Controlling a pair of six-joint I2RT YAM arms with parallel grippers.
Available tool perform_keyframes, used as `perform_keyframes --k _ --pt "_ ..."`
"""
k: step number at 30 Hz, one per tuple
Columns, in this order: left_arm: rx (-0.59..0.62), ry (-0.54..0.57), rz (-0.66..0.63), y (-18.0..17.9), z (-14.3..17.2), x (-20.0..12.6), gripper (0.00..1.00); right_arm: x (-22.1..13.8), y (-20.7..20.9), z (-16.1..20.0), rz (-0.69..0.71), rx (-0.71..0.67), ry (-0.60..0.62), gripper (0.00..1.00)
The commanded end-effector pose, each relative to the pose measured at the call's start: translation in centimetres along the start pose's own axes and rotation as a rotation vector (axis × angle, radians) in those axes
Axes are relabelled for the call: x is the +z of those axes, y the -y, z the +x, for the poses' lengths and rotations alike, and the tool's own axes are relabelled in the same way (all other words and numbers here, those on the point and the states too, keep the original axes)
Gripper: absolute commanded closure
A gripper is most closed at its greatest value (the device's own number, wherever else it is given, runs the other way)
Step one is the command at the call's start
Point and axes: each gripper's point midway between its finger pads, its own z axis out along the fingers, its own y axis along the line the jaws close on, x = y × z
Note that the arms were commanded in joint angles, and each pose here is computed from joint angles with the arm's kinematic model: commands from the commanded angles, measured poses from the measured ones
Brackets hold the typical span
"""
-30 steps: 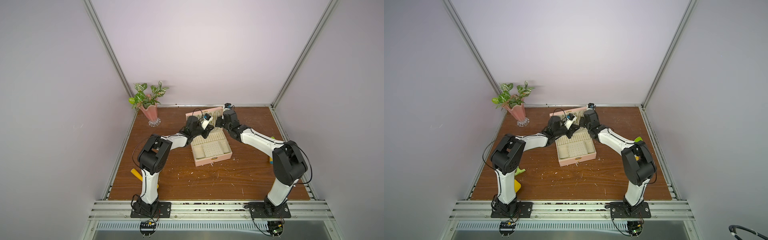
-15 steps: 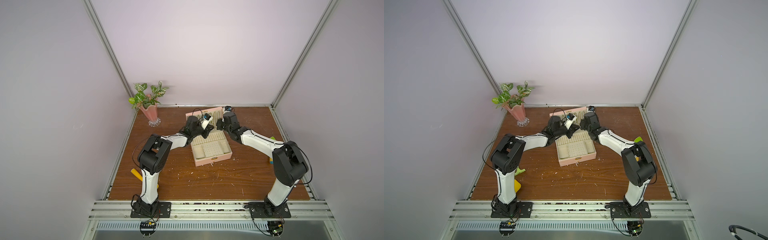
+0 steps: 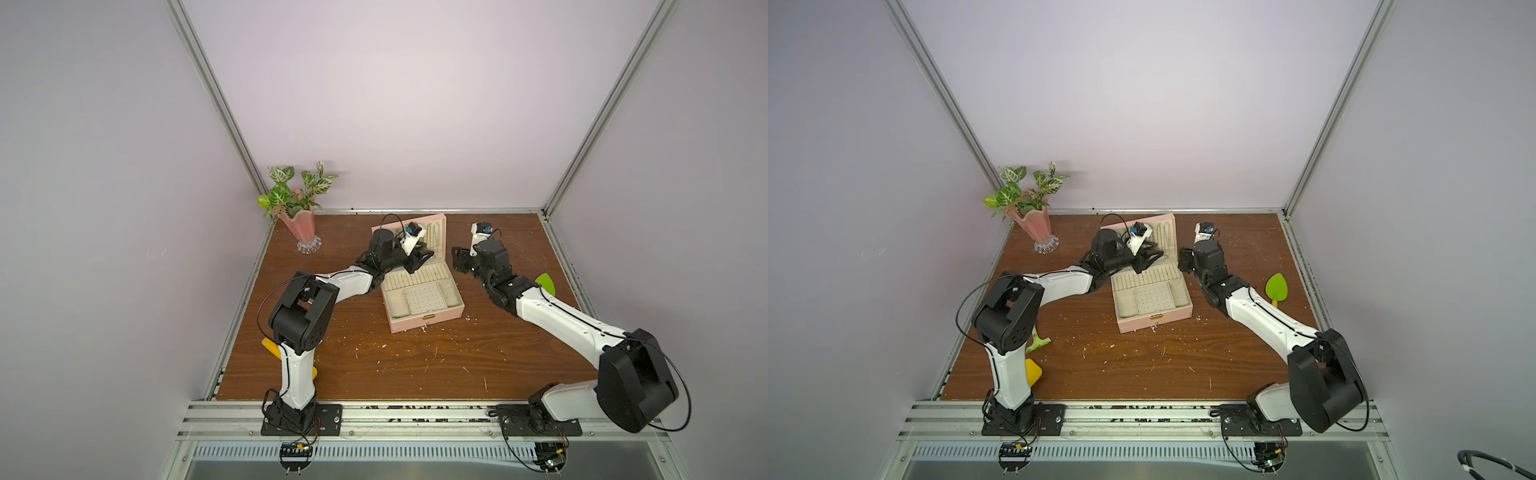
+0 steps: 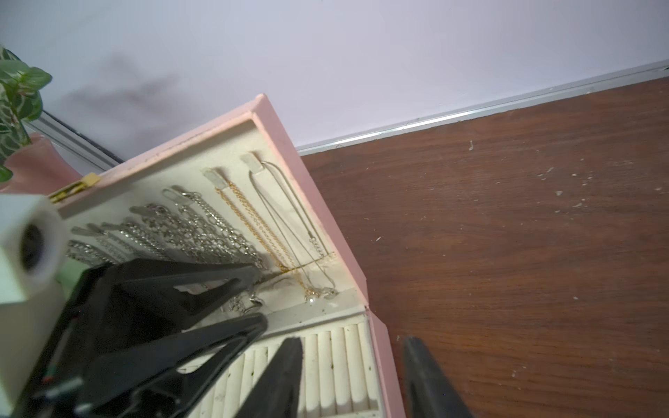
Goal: Put jewelry chain into jewelry box
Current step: Reset both arms
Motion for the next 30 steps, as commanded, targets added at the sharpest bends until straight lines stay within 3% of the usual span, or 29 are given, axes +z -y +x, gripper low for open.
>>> perform_keyframes --k 1,6,10,14,20,26,30 --pt "0.05 0.034 0.069 2.1 -2.1 -1.6 0.53 -2.1 1.2 -2.3 -0.006 0.01 0.104 0.43" --pt "0.063 0.01 0.074 3.8 -2.6 -2.9 0.44 -3.9 5.0 -1.5 0.026 0.016 0.139 0.21" --pt "0.035 0.013 0.006 4.0 -3.0 -5.0 0.25 -5.3 7.9 -1.3 0.009 0.045 0.191 0.08" --pt "-0.041 -0.006 -0.246 1.2 -1.5 -9.4 0.13 -6.6 12.5 -1.2 0.07 0.047 0.263 0.04" --pt "-0.176 0.06 -0.602 -4.3 1.7 -19.7 0.01 -7.9 17.6 -0.3 0.213 -0.016 0.375 0.01" --pt "-0.258 0.11 -0.904 -9.4 5.0 -28.4 0.01 -7.5 18.5 1.3 0.239 -0.122 0.433 0.01" --pt "-0.217 0.158 -1.076 -10.9 7.0 -31.8 0.01 -7.5 18.2 1.7 0.217 -0.186 0.477 0.01"
